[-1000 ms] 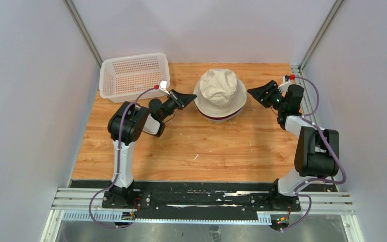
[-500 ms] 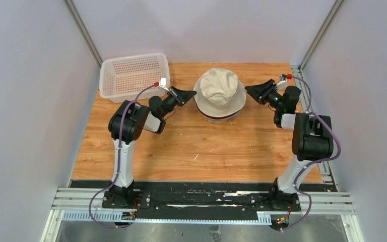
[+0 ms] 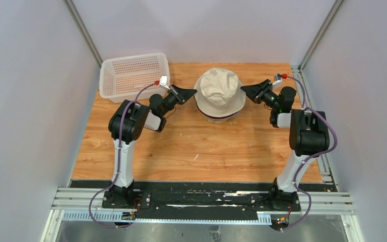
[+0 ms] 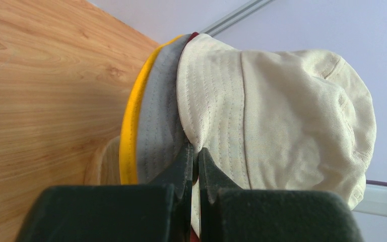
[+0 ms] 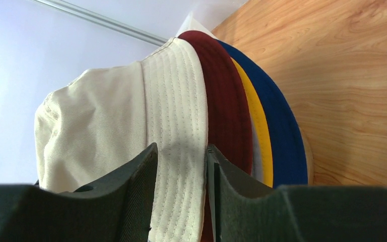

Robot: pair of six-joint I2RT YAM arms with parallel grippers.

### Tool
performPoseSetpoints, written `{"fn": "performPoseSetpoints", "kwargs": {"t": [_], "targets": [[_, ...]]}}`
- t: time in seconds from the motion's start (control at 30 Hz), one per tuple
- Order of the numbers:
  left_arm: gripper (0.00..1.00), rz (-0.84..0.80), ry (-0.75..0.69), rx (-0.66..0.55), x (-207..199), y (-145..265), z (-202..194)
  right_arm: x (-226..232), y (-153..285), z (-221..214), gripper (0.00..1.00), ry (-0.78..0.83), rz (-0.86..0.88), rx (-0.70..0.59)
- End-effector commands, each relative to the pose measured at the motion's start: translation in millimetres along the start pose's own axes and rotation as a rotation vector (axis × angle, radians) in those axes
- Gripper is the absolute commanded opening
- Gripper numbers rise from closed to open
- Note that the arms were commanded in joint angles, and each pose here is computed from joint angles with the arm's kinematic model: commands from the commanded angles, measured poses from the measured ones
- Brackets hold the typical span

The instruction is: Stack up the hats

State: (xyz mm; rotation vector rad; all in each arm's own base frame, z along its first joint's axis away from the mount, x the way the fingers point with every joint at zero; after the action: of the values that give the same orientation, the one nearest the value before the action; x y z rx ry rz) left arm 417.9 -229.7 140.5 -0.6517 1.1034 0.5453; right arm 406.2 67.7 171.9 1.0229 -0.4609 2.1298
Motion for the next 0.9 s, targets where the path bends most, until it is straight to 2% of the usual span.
{"fn": "performPoseSetpoints", "kwargs": {"t": [0.0, 0.2, 0.43, 0.63, 0.87], "targets": [[0.00, -0.029, -0.032, -0.002, -2, -6, 3, 11, -8, 0, 0.35, 0.028, 0.079, 0.000], [0.00, -0.017, -0.032, -0.001, 2, -7, 3, 4, -7, -8, 0.01, -0.010, 0.069, -0.004], [0.00, 0.048, -0.034, -0.005, 16, -3, 1, -14, -6, -14, 0.01, 0.044, -0.084, 0.018], [0.00, 0.098, -0.024, -0.008, 30, 2, -2, -22, 1, -24, 0.00, 0.186, -0.366, 0.153], [0.00, 0.144, -0.006, -0.010, 42, 12, -8, -35, -2, -34, 0.00, 0.214, -0.478, 0.219]]}}
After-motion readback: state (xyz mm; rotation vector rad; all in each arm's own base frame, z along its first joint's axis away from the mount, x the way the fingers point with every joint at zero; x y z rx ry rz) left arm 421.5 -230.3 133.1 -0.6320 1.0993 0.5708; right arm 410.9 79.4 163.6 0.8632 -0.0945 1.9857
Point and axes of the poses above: each gripper's point midway between its finger pads, its own y axis back along the fingers, its own x axis along the line the jaws close on, z = x × y, the point moved 7 cm from there along y, back along the fingers, and after that the axes turned 13 degrees about y, right-handed, at the moved point
